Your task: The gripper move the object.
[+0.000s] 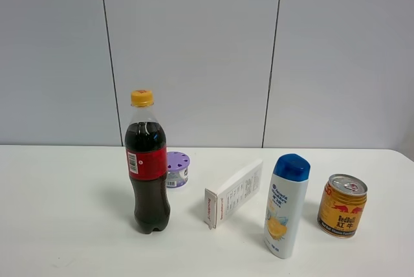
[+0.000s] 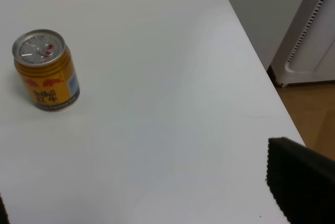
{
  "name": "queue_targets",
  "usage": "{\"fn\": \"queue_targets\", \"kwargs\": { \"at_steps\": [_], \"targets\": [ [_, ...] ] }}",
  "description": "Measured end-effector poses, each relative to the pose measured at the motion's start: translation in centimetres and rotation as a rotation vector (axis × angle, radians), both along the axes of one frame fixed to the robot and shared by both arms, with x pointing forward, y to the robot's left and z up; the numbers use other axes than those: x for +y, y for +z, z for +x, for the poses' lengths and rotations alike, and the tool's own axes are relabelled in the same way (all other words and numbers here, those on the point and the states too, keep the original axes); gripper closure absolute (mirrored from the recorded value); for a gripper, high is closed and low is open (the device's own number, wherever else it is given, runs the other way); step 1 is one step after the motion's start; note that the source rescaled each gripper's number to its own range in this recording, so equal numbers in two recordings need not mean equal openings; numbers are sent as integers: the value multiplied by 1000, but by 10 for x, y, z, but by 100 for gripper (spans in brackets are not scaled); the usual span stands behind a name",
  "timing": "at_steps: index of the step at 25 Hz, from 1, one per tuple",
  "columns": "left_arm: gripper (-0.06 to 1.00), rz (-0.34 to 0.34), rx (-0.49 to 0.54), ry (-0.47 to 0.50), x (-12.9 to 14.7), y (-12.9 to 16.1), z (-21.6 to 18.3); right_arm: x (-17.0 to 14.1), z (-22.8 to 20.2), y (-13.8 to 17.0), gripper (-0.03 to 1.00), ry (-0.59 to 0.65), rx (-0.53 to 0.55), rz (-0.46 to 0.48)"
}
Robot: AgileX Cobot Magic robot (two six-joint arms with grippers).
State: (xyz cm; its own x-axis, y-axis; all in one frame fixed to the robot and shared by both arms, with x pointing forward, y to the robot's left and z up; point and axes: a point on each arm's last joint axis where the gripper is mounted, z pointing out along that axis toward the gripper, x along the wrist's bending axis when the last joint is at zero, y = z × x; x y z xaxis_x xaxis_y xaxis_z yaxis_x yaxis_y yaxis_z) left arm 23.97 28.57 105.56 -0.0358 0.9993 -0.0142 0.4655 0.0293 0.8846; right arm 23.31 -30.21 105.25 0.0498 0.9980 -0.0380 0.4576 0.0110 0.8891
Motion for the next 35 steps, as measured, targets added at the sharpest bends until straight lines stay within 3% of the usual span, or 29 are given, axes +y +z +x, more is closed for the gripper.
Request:
{"fn": "queue_targets", "kwargs": {
  "at_steps": [35],
  "targets": [
    [-6,5,-37,-64,0,0,-6,0,0,0,-3,0,0,0]
  ]
}}
